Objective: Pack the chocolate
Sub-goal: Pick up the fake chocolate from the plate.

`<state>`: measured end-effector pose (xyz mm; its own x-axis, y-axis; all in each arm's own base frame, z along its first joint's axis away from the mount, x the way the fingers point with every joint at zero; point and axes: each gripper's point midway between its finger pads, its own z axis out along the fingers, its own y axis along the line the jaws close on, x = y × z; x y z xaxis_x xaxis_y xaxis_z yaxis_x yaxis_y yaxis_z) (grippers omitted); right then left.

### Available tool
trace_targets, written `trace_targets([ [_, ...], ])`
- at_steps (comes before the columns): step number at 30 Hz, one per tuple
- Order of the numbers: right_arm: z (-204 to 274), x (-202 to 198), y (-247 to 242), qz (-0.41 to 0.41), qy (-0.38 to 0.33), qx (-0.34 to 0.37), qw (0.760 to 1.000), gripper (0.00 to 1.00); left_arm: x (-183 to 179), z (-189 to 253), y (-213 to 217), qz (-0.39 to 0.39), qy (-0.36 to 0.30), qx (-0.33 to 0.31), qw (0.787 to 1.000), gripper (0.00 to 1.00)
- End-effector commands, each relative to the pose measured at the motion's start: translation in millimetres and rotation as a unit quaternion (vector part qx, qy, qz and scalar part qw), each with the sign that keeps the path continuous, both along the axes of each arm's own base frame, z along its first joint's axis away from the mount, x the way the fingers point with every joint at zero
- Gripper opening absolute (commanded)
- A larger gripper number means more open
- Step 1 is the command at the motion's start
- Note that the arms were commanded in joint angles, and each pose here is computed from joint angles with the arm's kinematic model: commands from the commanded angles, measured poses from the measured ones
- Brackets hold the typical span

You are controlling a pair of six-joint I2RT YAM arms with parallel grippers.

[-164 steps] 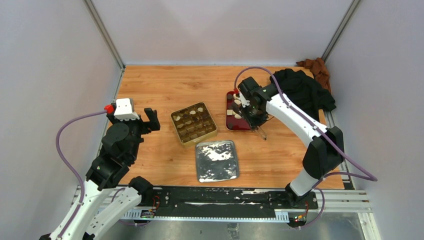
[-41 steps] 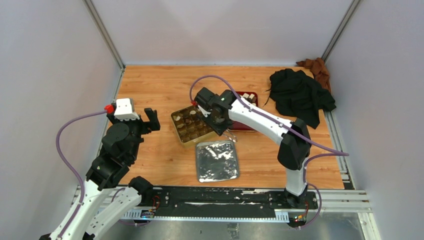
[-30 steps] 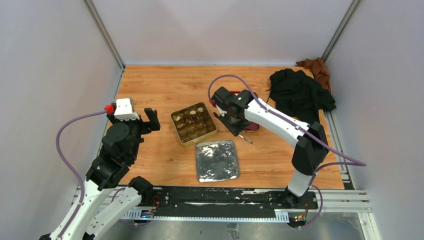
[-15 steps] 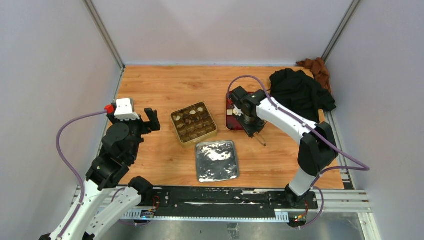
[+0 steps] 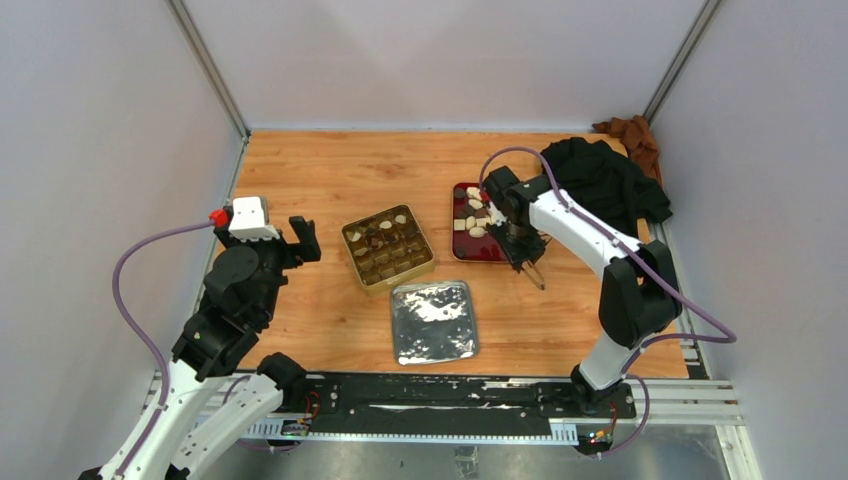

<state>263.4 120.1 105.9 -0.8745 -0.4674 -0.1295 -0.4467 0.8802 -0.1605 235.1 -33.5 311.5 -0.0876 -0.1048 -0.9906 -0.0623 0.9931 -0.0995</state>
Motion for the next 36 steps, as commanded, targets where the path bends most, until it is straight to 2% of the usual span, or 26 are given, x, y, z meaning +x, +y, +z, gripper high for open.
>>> trace_targets([
  [1,-6.7,1.3,-13.6,-0.012,0.015,0.001,1.0,0.37,0.4,2.5,1.4,0.004,-0.009,-0.005,1.0,1.0],
  [15,-16.5,14.6,-33.6,-0.041,0.026,-0.008,0.999,0.37,0.8,2.2,1.4,0.005,-0.008,-0.004,1.0,1.0],
  [36,-23.2,36.1,-34.5,-0.051,0.026,-0.009,0.998,0.41,1.8,0.4,1.6,0.007,-0.005,-0.001,1.0,1.0],
])
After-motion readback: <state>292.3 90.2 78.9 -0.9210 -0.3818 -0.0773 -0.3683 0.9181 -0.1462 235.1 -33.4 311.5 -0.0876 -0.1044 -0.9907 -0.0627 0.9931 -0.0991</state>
